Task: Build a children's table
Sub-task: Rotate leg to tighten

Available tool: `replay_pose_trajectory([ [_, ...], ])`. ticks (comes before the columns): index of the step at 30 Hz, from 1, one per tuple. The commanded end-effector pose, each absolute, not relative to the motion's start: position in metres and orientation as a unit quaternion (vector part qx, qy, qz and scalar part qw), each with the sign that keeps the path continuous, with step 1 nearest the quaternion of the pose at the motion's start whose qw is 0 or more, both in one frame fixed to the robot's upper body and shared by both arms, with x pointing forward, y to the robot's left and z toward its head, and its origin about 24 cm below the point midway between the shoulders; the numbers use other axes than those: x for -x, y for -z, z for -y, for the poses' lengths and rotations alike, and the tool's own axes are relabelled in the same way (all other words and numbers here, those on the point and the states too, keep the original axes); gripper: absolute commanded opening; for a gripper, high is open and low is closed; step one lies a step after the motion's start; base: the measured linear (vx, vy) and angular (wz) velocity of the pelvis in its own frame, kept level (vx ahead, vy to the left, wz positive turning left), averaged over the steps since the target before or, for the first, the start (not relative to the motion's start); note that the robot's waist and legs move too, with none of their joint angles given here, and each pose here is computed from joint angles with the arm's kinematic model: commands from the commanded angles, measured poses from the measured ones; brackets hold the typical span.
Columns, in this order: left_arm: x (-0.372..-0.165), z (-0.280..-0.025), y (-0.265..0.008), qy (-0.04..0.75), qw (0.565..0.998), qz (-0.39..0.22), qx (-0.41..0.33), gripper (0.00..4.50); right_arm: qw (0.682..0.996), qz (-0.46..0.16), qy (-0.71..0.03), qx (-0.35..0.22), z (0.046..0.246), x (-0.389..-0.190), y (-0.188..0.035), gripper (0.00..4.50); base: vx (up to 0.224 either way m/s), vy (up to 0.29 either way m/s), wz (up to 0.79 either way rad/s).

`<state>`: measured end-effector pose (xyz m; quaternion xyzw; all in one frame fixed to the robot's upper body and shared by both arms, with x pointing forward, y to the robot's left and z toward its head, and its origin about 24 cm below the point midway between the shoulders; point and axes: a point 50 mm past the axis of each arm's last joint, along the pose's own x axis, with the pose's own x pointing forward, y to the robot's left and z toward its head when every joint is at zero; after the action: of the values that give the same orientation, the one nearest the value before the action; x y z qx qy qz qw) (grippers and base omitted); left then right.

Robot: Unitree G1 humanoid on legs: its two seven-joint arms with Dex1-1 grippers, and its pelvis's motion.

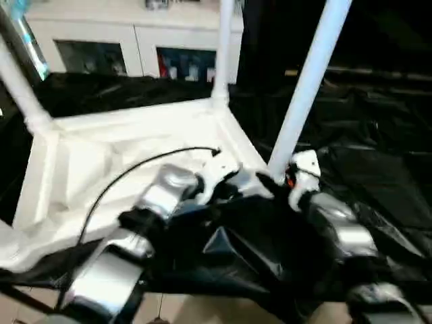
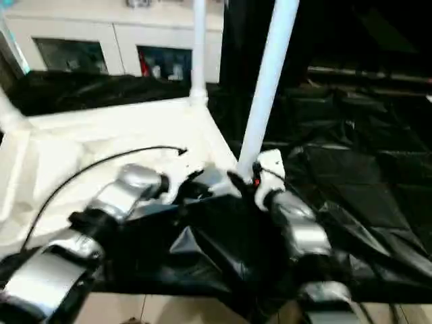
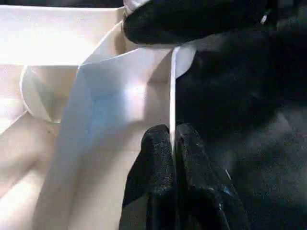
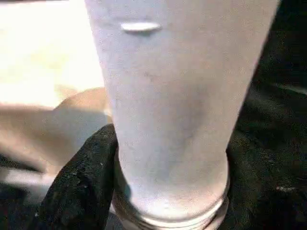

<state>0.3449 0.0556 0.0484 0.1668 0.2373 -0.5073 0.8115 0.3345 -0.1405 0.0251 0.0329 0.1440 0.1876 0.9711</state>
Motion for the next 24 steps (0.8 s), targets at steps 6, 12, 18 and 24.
replay_pose_trajectory([
  [6,-0.335,-0.016,-0.039,0.508,0.810,-0.241,-0.165,0.00,0.957,-0.166,-0.226,-0.074,0.080,-0.337,-0.022,3.43,0.000,0.000,0.00],
  [12,-0.338,-0.027,-0.043,0.537,0.797,-0.223,-0.163,0.00,0.952,-0.156,-0.263,-0.013,0.099,-0.338,-0.026,3.96,0.000,0.000,0.00],
  [18,-0.333,-0.048,-0.046,0.593,0.760,-0.213,-0.161,0.00,0.930,-0.153,-0.332,0.034,0.135,-0.330,-0.033,3.96,0.000,0.000,0.00],
  [24,-0.324,-0.074,-0.049,0.657,0.703,-0.216,-0.164,0.00,0.874,-0.164,-0.452,0.064,0.157,-0.308,-0.044,3.96,0.000,0.000,0.00],
])
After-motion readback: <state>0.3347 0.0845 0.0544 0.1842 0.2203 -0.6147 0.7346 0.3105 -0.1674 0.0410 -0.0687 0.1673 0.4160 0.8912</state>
